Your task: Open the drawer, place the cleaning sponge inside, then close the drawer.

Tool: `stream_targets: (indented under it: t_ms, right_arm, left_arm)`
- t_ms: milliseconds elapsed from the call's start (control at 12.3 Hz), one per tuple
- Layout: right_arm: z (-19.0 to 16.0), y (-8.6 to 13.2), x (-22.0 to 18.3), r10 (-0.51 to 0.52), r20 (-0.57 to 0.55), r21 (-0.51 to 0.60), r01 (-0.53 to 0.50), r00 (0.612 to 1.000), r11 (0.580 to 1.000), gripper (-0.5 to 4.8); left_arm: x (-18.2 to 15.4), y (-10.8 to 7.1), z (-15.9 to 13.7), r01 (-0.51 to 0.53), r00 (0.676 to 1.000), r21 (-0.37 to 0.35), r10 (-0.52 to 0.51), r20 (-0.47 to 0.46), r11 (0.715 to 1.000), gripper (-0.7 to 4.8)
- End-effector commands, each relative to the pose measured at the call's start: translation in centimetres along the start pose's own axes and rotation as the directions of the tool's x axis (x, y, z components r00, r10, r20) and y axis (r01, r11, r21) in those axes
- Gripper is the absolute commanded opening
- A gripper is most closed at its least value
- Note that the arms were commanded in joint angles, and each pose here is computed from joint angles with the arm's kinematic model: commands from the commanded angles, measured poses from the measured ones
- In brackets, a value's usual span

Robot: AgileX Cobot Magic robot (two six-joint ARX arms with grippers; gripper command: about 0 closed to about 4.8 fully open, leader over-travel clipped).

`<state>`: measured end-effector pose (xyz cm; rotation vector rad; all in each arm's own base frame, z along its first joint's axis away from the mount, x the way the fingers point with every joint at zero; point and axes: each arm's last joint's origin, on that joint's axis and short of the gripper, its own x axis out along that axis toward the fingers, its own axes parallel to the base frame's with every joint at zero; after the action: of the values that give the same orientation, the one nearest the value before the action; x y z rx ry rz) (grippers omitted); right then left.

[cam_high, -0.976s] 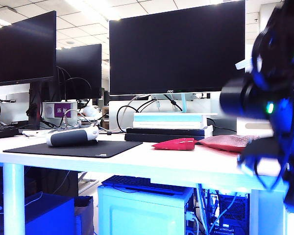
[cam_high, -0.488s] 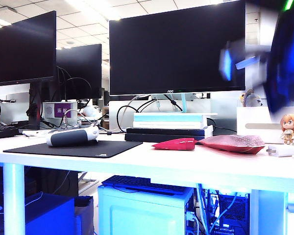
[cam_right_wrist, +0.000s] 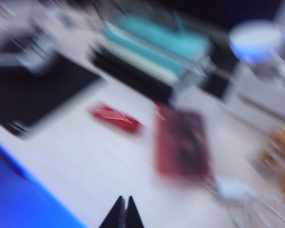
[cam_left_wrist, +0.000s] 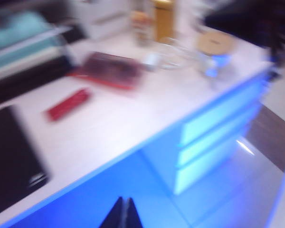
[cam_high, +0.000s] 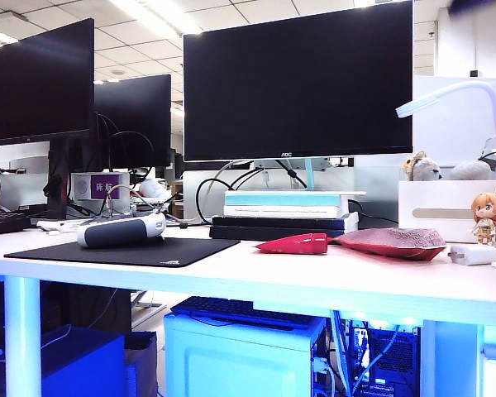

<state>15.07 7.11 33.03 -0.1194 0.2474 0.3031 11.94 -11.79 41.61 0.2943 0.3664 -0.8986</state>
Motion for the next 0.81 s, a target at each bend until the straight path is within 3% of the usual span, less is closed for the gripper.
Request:
stream_targets:
  t_ms: [81, 163, 325, 407, 651, 813]
  right_arm:
    - [-3.7, 0.2, -1.2, 0.093, 0.167, 0.019, -0.097, 0.982, 0.995, -0.01]
    - [-6.0, 0.2, -1.4, 0.052, 0.146, 0.026, -0.056, 0.988, 0.998, 0.00]
    - [-8.9, 0.1, -1.7, 0.029, 0.089, 0.022, -0.031, 0.996, 0.999, 0.00]
    - [-9.2, 0.1, -1.9, 0.030, 0.065, 0.019, -0.032, 0.997, 0.999, 0.00]
    - [-10.1, 0.1, -2.3, 0.039, -0.023, 0.006, -0.039, 0.999, 0.999, 0.00]
    - [-10.1, 0.1, -2.3, 0.040, -0.022, 0.006, -0.039, 0.999, 0.999, 0.00]
  left_arm:
    - [-5.1, -1.0, -3.7, -0.093, 0.992, -0.040, 0.096, 0.079, 0.995, -0.05]
    - [-6.2, -1.6, -6.4, -0.097, 0.989, -0.040, 0.100, 0.106, 0.995, -0.05]
    - [-6.2, -2.4, -11.6, -0.110, 0.960, -0.083, 0.128, 0.248, 0.990, -0.05]
    - [-5.7, -2.5, -12.7, -0.120, 0.952, -0.099, 0.143, 0.271, 0.988, -0.06]
    - [0.8, -2.5, -18.5, -0.127, 0.937, -0.187, 0.179, 0.299, 0.974, -0.05]
    - [3.3, -2.4, -21.4, -0.207, 0.919, -0.236, 0.271, 0.285, 0.949, -0.05]
